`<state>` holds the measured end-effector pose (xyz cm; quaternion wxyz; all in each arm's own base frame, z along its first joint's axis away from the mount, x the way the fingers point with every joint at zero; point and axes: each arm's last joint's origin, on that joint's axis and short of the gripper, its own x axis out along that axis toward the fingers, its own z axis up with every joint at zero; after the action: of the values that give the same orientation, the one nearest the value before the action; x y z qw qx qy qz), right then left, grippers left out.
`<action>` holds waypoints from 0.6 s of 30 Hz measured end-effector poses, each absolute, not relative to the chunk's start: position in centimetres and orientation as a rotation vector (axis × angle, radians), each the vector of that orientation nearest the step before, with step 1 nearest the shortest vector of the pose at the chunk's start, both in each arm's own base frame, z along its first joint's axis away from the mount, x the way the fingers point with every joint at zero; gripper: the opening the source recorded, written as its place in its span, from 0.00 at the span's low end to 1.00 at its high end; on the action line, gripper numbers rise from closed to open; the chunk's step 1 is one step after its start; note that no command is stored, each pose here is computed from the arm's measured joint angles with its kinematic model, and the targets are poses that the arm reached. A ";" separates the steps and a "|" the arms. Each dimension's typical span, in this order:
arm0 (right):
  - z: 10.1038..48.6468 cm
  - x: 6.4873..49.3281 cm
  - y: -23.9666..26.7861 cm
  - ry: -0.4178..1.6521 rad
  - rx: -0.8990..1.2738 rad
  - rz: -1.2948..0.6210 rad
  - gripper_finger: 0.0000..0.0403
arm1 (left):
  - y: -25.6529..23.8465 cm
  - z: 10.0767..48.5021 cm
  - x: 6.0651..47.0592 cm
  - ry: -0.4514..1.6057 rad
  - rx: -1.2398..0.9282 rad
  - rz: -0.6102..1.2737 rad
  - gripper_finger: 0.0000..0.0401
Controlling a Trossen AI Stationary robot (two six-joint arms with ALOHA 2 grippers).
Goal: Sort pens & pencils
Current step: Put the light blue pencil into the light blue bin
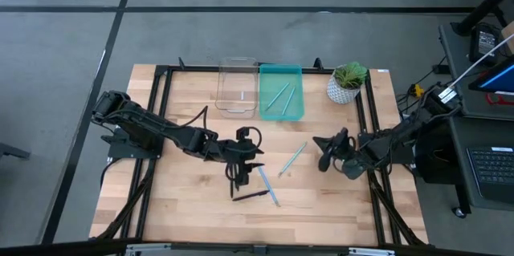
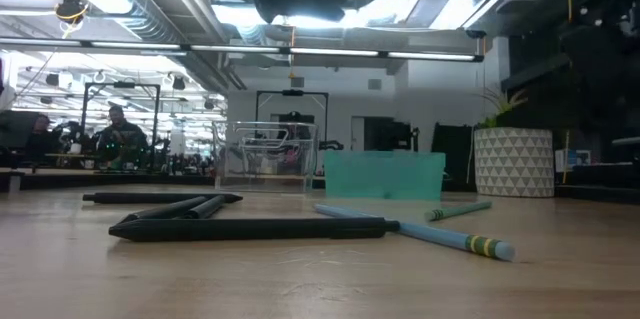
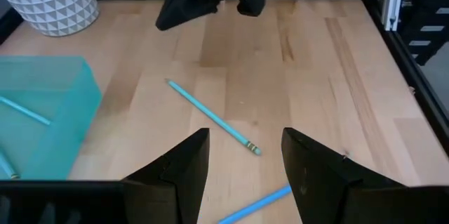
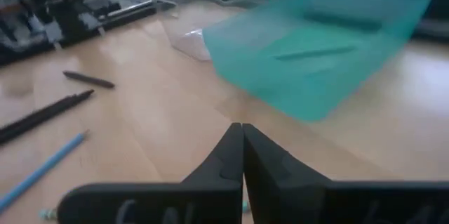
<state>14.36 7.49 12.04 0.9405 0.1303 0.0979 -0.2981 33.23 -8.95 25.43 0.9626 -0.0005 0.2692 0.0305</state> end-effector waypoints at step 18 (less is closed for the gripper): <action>10.9 14.1 6.6 0.324 0.178 -0.564 0.01 | -8.1 26.4 34.0 0.435 -0.023 0.083 0.43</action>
<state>14.07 6.61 10.94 0.9437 0.0876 0.1590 -0.2765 34.02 -8.07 26.38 0.9755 -0.0115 0.2159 0.0411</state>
